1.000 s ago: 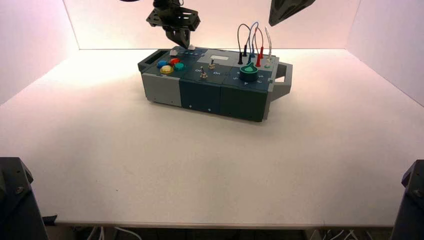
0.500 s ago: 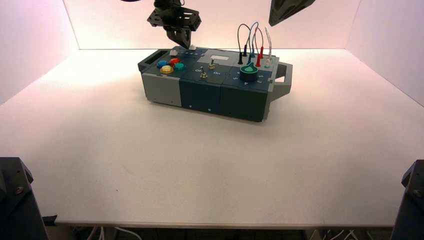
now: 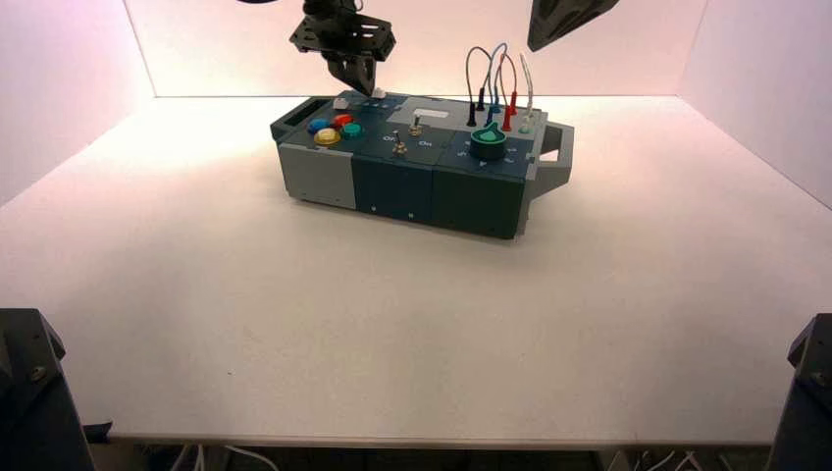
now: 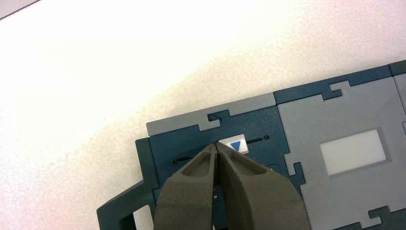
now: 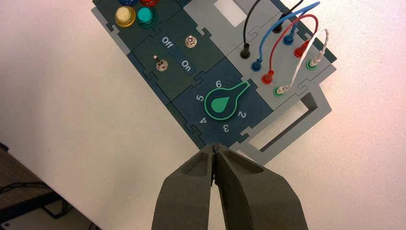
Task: Move the top slider to position 4.
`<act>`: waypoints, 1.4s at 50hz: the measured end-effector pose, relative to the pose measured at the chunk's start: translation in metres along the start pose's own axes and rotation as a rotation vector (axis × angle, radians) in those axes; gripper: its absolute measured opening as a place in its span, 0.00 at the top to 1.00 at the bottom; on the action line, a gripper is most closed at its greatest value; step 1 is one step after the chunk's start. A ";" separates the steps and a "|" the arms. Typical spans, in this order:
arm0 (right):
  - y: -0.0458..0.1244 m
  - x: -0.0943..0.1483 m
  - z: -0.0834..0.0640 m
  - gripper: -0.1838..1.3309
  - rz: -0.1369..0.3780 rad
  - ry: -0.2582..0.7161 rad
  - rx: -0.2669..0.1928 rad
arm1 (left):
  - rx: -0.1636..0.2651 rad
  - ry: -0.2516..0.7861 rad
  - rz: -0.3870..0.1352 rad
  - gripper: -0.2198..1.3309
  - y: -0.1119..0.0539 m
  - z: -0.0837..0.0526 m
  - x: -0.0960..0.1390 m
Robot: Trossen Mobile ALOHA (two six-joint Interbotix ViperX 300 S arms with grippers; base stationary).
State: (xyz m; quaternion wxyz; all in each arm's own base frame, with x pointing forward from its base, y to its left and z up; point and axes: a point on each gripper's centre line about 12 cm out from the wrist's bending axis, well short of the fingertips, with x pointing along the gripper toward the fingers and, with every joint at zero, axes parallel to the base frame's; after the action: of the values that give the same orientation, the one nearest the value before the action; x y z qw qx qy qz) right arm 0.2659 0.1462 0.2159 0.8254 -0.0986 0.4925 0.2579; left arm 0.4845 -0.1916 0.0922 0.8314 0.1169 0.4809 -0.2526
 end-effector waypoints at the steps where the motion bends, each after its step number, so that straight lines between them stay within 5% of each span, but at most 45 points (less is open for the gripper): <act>1: 0.000 0.000 0.000 0.97 0.001 0.000 0.001 | 0.003 0.000 0.001 0.96 0.000 0.000 0.000; 39: 0.000 0.001 -0.004 0.97 0.002 0.012 0.005 | 0.014 -0.002 -0.005 0.97 -0.006 0.002 0.001; 70: 0.001 -0.003 -0.005 0.97 0.002 0.006 0.006 | 0.024 -0.042 0.003 0.97 -0.005 0.020 -0.029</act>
State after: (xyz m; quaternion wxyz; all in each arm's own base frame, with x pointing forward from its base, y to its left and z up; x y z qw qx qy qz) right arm 0.2605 0.1437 0.2158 0.8240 -0.0966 0.4958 0.2569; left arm 0.4847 -0.1952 0.1272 0.8403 0.1224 0.4601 -0.2594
